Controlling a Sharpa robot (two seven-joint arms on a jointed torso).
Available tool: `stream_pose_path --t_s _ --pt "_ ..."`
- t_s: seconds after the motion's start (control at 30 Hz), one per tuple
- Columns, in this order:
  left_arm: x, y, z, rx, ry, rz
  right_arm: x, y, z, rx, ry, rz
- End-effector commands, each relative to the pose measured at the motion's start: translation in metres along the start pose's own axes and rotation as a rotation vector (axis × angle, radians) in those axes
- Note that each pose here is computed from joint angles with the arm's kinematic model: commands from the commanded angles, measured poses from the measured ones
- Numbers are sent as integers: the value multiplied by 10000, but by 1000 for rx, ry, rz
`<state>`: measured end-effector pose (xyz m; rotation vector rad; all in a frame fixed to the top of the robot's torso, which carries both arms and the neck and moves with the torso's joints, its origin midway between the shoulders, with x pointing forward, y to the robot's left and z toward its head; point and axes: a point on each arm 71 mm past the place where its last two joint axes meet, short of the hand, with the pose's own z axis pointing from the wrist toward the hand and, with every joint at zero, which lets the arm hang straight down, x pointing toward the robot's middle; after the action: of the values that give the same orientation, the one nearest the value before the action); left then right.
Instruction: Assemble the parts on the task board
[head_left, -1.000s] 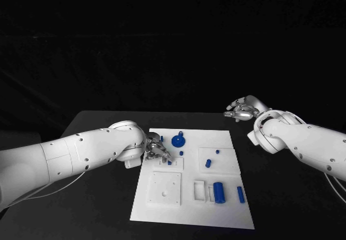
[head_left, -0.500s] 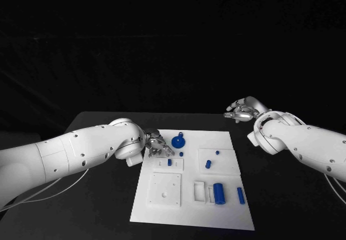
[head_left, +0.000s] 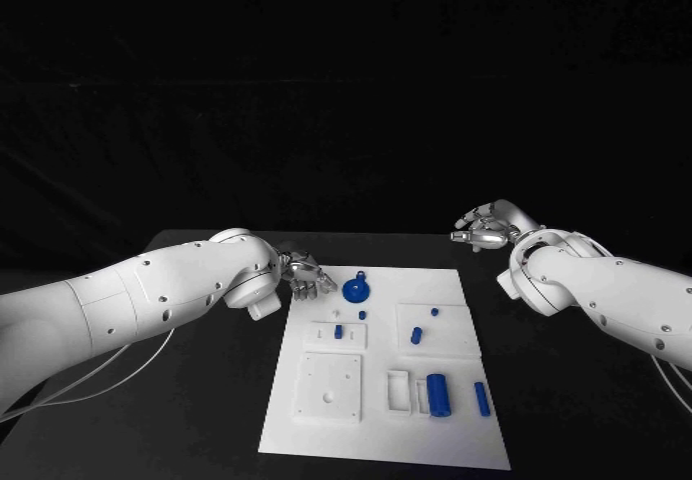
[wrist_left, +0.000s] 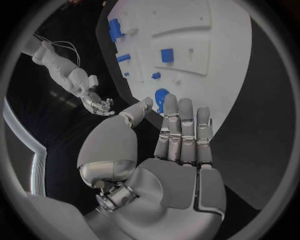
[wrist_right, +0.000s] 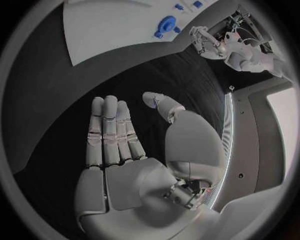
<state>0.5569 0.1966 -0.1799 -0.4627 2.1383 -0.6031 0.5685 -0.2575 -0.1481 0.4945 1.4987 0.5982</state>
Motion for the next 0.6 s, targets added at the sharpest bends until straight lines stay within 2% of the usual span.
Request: stream_pose_path --t_s 0.03,0.33,0.6 --pt "-92 -8 20 -9 -31 40 14 18 -1 -16 7 3" --pt "-238 16 82 -60 -46 92 20 26 -4 -17 8 4" --pt "-282 56 148 -115 -28 149 23 31 -6 -18 8 4"
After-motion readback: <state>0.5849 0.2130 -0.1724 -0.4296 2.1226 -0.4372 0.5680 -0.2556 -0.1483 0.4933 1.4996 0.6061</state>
